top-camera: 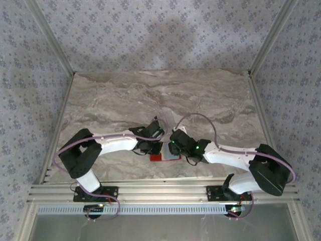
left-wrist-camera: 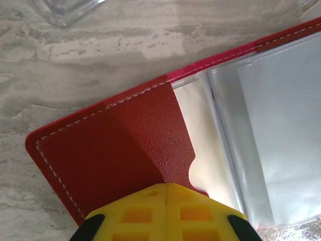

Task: Put the credit cards into the card holder

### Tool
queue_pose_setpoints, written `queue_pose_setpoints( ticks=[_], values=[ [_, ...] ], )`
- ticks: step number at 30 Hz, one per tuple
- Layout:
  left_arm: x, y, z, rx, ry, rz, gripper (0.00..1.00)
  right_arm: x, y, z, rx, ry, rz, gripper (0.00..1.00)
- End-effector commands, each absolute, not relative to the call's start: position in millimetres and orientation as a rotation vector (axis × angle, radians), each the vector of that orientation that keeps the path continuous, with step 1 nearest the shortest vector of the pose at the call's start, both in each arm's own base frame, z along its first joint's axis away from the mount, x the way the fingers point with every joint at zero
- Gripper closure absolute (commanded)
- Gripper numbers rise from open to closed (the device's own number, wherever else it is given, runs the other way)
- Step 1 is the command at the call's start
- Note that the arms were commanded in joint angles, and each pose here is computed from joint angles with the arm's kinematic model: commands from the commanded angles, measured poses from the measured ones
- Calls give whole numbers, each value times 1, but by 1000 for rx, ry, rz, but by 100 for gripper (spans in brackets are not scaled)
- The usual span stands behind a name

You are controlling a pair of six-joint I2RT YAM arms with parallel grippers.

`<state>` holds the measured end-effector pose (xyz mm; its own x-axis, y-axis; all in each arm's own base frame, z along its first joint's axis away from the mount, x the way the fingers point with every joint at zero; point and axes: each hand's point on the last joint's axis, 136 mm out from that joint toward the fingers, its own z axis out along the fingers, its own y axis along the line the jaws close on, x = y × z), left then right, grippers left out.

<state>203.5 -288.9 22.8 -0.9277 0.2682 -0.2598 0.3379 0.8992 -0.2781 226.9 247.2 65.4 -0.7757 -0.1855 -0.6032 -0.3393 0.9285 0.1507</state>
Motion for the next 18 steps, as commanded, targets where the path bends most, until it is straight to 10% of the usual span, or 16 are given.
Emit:
queue_pose_setpoints(
  ticks=[1, 18],
  values=[
    [192, -268, 6, 508, 2931, -354, 97, 231, 253, 69, -441, 2459, 267, 57],
    [184, -263, -9, 552, 2956, -429, 99, 247, 260, 34, -487, 2547, 179, 60]
  ],
)
